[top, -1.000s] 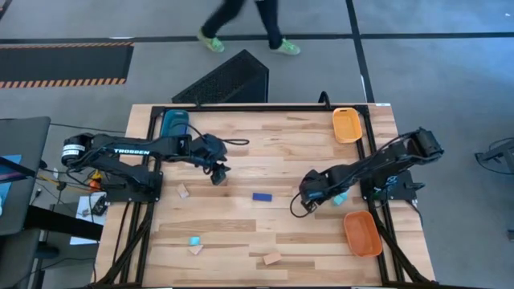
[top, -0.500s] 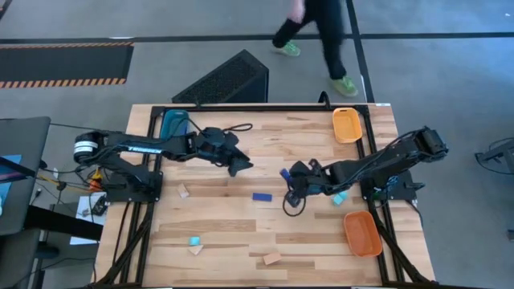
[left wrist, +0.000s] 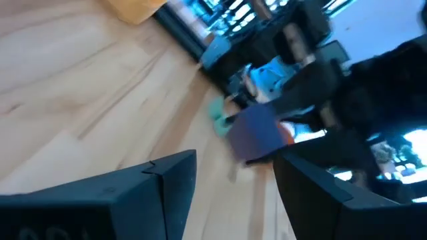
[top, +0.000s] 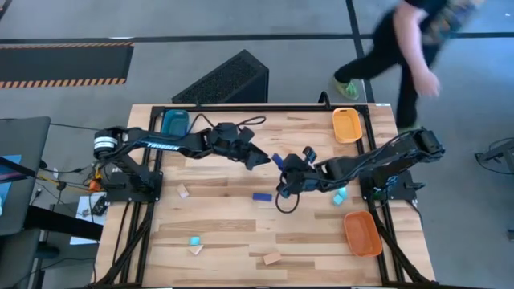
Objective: Sort & place blocks by color
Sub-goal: Put the right blue block into the blue bin
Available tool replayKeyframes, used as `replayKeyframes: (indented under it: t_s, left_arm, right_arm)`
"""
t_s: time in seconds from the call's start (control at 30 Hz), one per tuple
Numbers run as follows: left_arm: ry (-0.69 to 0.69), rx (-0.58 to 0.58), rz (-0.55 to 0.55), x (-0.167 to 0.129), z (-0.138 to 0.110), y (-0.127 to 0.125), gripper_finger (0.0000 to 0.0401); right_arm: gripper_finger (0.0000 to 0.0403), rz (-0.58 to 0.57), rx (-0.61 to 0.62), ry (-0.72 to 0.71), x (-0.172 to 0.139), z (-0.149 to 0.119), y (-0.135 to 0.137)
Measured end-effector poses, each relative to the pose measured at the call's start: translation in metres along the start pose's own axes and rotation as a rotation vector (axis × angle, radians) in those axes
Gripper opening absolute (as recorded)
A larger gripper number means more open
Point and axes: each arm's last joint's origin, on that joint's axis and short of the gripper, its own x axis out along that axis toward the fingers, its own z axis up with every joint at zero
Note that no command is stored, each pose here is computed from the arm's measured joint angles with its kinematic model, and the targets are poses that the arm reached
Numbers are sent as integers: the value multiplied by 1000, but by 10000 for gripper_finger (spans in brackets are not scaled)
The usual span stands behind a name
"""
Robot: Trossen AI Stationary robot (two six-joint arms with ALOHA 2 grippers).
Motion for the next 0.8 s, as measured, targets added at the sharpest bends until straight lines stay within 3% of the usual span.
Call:
replayKeyframes:
  t_s: [0.3, 0.53, 0.8]
  left_arm:
    - [-45, 75, -28, 5, 14, -15, 186]
    - [-13, 3, -16, 8, 12, -7, 173]
    - [10, -44, -24, 8, 10, -8, 130]
  right_arm:
    - [80, 13, -23, -16, 0, 2, 1]
    - [81, 24, -104, -30, 0, 3, 3]
    - [81, 4, -220, -67, 1, 7, 3]
